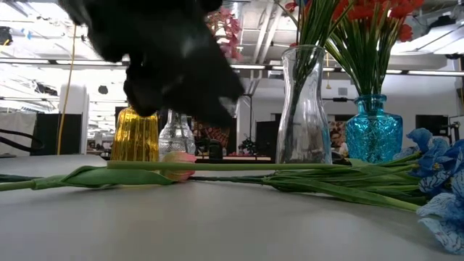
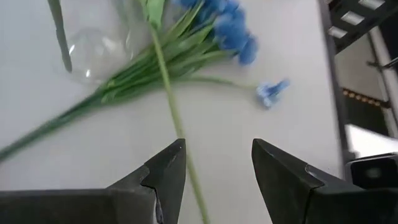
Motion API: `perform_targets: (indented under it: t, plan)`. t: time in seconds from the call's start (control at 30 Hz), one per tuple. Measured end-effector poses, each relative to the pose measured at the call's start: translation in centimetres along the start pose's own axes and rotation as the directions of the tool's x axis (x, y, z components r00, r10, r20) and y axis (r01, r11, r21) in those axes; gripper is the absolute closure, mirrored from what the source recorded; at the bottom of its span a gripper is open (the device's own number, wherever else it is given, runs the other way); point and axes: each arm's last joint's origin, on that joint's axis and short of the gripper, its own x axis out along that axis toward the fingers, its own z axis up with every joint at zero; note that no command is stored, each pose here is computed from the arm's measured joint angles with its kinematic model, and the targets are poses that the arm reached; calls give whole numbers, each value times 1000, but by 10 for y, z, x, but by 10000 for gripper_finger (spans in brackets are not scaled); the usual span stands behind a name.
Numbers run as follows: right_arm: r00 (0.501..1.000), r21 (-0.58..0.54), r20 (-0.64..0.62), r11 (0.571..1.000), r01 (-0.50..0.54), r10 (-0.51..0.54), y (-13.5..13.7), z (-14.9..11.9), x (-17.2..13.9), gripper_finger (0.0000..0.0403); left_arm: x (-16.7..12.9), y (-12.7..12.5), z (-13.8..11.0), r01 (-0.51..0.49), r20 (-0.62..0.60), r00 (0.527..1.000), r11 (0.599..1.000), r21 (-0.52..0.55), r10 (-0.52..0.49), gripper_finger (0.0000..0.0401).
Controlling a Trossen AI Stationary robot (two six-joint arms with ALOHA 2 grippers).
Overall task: Sort flowers into vase by color
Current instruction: Put the right pink tulip into the yellow vase
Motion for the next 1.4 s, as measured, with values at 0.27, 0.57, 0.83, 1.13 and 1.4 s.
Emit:
perform_targets:
  t: [0.27, 0.57, 0.83, 1.13, 1.4]
  plan:
    - [1000, 0, 0, 1000, 0, 0, 0, 0, 0, 226, 8, 6, -3, -28, -18, 999, 1000, -1, 28, 230]
    - [1000, -1, -7, 1000, 3, -3, 0, -1, 0, 226, 21, 8, -15, -20, -80, 997, 1000, -13, 18, 230]
    - [1000, -1, -9, 1000, 4, -4, 0, -1, 0, 226, 29, 11, -19, -35, -104, 994, 999, -16, 34, 244]
    - [1000, -1, -8, 1000, 4, -4, 0, -1, 0, 226, 27, 10, -17, -14, -111, 994, 999, -44, 9, 367]
    - [1000, -1, -7, 1000, 4, -4, 0, -1, 0, 226, 26, 0, -6, 30, -95, 995, 999, -26, -33, 398]
